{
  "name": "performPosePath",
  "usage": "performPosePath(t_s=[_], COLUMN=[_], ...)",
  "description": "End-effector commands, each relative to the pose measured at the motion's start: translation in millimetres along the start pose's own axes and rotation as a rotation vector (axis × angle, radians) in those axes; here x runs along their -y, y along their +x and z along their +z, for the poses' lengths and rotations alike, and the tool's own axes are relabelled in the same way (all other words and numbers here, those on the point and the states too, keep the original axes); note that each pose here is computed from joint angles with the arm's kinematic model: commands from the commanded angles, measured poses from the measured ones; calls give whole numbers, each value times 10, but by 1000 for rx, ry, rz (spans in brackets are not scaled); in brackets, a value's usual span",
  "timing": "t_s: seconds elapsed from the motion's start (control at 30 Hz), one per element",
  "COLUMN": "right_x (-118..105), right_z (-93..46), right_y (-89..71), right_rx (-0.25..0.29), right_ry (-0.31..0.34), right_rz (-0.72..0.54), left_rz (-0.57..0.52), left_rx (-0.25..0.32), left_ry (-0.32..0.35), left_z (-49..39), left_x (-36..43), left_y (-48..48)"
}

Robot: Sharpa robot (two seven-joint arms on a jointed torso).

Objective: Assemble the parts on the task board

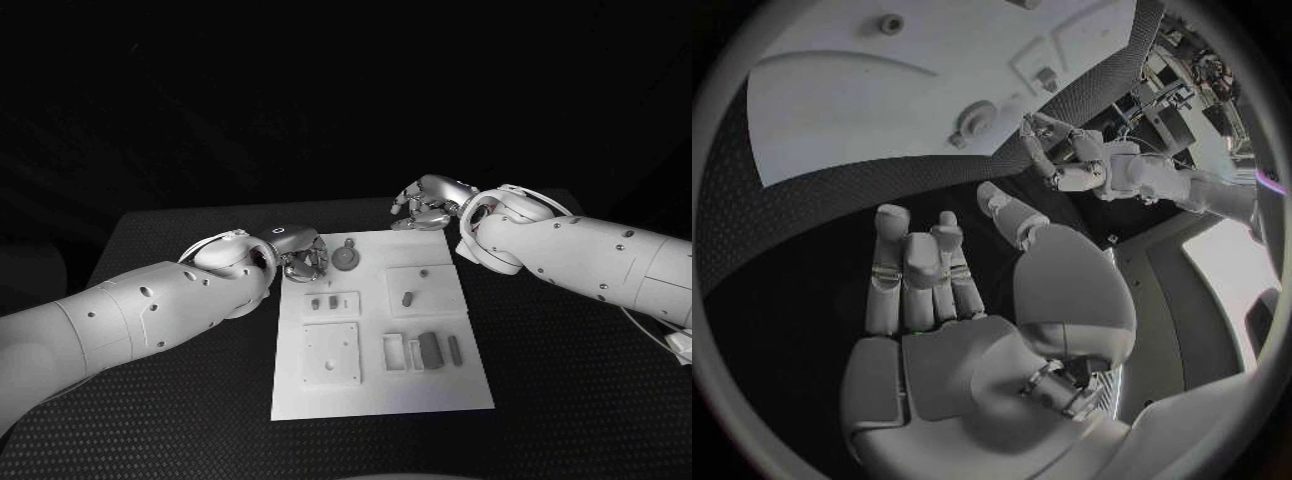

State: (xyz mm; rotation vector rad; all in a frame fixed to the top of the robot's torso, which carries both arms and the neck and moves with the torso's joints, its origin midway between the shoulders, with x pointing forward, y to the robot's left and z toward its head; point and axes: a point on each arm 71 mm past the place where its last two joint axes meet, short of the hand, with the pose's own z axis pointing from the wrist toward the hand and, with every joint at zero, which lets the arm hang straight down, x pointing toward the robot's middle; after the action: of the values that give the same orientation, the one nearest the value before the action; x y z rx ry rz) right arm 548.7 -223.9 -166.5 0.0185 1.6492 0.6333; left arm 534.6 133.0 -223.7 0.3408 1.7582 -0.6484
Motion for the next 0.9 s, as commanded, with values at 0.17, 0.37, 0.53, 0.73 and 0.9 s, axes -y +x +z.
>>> performPosePath(t_s=[0.17, 0.37, 0.53, 0.73, 0.9], right_x=[-13, -13, -13, -16, -15], right_z=[4, 4, 4, 6, 6], right_y=[7, 7, 7, 8, 8], right_rx=[-6, -6, -5, -5, -5], right_ry=[-10, -11, -11, -11, -11], right_rz=[0, 0, 0, 0, 0], left_rz=[-2, -1, -4, -4, 3], left_rx=[-39, -54, -74, -70, -72], left_ry=[16, 22, 35, 33, 32], left_z=[17, 17, 11, 16, 24], left_x=[45, 66, 99, 106, 105], left_y=[37, 72, 96, 94, 96])
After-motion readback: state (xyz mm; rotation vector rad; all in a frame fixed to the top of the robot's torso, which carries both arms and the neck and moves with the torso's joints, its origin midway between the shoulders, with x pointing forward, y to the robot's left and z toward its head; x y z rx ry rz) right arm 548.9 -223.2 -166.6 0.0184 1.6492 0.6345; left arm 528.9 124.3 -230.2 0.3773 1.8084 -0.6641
